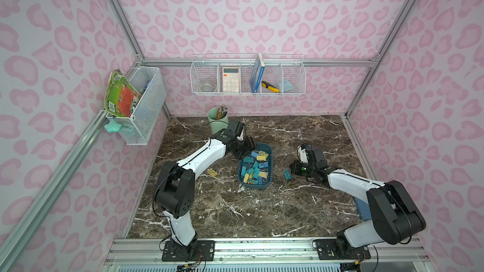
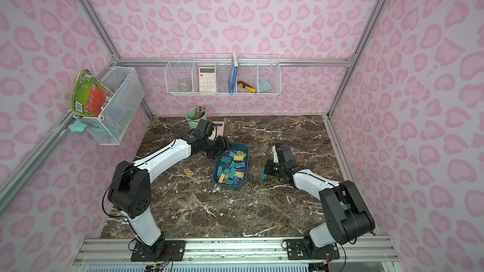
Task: Take out the binder clips from the storage box
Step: Place the binder clip at the center of the board, then pick up the binder clip from the storage box.
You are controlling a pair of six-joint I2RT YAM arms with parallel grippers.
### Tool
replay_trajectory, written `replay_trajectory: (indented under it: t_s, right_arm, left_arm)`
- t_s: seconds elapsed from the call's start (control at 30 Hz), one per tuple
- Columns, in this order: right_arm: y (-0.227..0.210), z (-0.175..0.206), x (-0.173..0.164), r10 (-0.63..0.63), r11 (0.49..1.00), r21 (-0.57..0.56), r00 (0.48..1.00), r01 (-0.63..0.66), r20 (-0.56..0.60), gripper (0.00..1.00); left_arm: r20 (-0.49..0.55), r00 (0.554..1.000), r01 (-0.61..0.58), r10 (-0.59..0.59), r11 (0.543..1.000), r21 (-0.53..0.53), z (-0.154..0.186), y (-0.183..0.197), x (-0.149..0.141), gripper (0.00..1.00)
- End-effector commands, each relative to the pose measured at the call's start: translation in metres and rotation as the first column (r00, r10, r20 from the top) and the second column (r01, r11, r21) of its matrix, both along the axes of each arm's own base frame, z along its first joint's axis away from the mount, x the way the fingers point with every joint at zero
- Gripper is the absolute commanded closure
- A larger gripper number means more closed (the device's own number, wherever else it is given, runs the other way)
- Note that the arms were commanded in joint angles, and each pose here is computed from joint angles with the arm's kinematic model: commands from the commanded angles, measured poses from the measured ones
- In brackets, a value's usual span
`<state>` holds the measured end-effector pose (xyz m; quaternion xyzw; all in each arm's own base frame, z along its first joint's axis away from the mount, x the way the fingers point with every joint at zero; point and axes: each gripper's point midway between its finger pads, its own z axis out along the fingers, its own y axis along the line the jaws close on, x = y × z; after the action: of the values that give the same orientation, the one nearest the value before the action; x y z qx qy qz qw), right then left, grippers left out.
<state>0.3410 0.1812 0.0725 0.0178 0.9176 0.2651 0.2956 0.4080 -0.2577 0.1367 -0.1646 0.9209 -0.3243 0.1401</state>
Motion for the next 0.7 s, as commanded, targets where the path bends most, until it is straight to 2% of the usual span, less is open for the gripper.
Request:
replay_trajectory:
  t_s: [0.0,0.07,0.17,0.23,0.3,0.53,0.67]
  right_arm:
    - [0.0,0.012,0.014,0.001,1.0,0.026,0.998,-0.002,0.055,0.9]
    - [-0.001,0.012,0.014,0.007,1.0,0.019,0.998,-0.008,0.056,0.85]
    - [-0.005,0.017,0.014,0.007,1.0,0.015,0.998,-0.008,0.064,0.73]
    - [-0.009,0.022,0.014,0.0,1.0,0.012,0.997,-0.001,0.075,0.72]
    - [-0.012,0.028,0.013,-0.006,1.0,0.011,0.997,0.005,0.082,0.65]
    - [-0.027,0.053,0.014,-0.047,0.999,-0.01,0.989,0.049,0.138,0.63]
    - [-0.031,0.061,0.014,-0.06,0.998,-0.013,0.986,0.062,0.157,0.63]
  left_arm:
    - [-0.023,1.0,0.002,-0.003,1.0,-0.03,-0.002,-0.012,0.01,0.38]
    - [-0.04,0.999,0.004,-0.005,0.999,-0.034,-0.008,-0.019,0.016,0.41]
    - [-0.067,0.998,0.002,-0.004,0.999,-0.033,-0.018,-0.025,0.023,0.47]
    - [-0.086,0.996,-0.001,-0.002,0.999,-0.033,-0.025,-0.028,0.026,0.5]
    - [-0.105,0.994,-0.002,-0.002,0.999,-0.041,-0.031,-0.031,0.028,0.53]
    - [-0.157,0.987,-0.022,0.013,0.998,-0.053,-0.046,-0.038,0.03,0.56]
    - [-0.183,0.983,-0.029,0.018,0.998,-0.057,-0.055,-0.041,0.03,0.61]
